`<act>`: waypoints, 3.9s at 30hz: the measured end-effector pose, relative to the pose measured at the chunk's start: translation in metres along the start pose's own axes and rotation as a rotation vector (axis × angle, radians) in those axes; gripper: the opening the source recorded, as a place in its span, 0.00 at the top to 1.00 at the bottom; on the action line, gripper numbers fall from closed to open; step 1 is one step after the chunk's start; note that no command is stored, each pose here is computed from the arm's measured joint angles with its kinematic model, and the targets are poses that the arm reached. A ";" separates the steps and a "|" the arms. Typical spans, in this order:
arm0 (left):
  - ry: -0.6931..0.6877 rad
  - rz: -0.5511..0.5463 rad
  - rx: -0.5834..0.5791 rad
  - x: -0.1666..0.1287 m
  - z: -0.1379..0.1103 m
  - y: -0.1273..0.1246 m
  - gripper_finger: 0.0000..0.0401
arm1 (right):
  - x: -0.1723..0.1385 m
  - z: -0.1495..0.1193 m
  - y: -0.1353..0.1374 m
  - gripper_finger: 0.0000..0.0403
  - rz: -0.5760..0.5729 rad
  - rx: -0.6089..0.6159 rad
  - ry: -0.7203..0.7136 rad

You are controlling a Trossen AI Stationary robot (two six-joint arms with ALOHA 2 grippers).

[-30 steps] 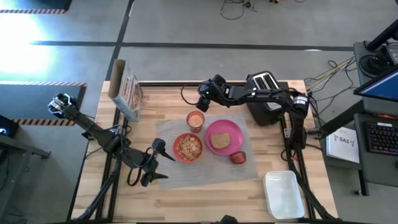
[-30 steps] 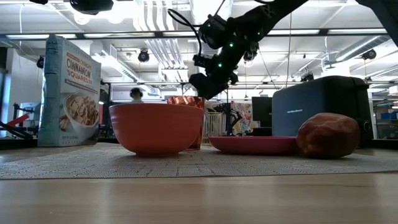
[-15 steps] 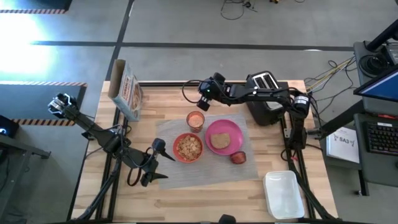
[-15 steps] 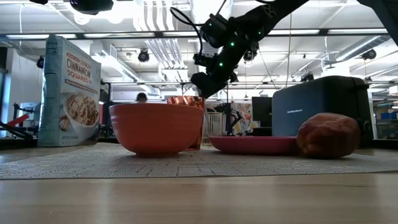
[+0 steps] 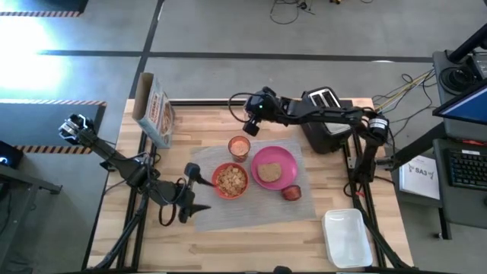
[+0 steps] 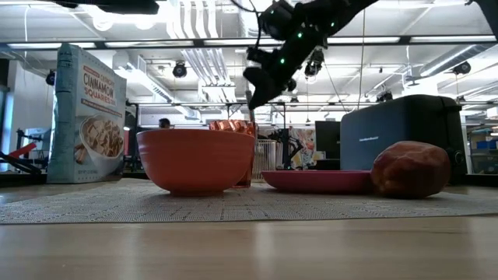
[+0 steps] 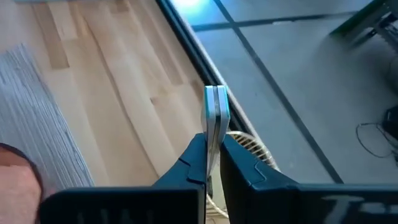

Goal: Arrange a breakfast setting
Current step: Put the blue spoon on the gray table mat to the left of the orange bowl

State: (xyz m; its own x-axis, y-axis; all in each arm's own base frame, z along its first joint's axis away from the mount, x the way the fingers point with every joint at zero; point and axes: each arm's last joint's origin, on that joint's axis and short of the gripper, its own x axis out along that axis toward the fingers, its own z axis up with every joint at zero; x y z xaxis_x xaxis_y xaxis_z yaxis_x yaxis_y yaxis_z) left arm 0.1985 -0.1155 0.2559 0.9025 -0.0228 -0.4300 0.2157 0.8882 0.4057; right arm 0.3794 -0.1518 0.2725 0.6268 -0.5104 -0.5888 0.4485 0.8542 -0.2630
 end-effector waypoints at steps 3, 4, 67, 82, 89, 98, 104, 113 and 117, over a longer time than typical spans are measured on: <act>-0.007 0.123 -0.022 0.002 0.003 0.004 0.16 | -0.013 0.005 -0.005 0.97 -0.001 0.006 -0.017; -0.014 0.156 -0.032 0.003 0.004 0.005 0.16 | -0.018 0.007 -0.007 0.97 0.001 0.009 -0.023; -0.098 0.805 -0.420 0.061 -0.009 0.047 0.16 | -0.128 0.028 0.011 0.97 0.631 -0.053 -0.208; -0.430 0.472 -0.468 0.064 0.004 0.058 0.29 | -0.141 0.027 0.053 0.97 0.820 -0.319 -0.298; -0.366 0.474 -0.444 0.091 0.019 0.062 0.41 | -0.149 0.029 0.068 0.97 0.852 -0.363 -0.342; -0.367 0.506 -0.456 0.096 0.024 0.064 0.47 | -0.152 0.028 0.073 0.97 0.865 -0.373 -0.340; -0.366 0.502 -0.463 0.096 0.023 0.064 0.57 | -0.152 0.029 0.073 0.97 0.862 -0.385 -0.348; -0.365 0.456 -0.448 0.097 0.023 0.062 0.90 | -0.152 0.029 0.073 0.97 0.862 -0.385 -0.349; -0.388 0.415 -0.455 0.097 0.024 0.063 0.96 | -0.152 0.029 0.073 0.97 0.863 -0.385 -0.351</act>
State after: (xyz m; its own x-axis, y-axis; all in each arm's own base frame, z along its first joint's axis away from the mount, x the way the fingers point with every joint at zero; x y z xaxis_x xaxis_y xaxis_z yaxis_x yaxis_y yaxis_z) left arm 0.3082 -0.0729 0.2594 0.9618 0.2712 0.0379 -0.2731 0.9600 0.0618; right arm 0.3348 -0.0150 0.3650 0.8202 0.3499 -0.4526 -0.4442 0.8880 -0.1185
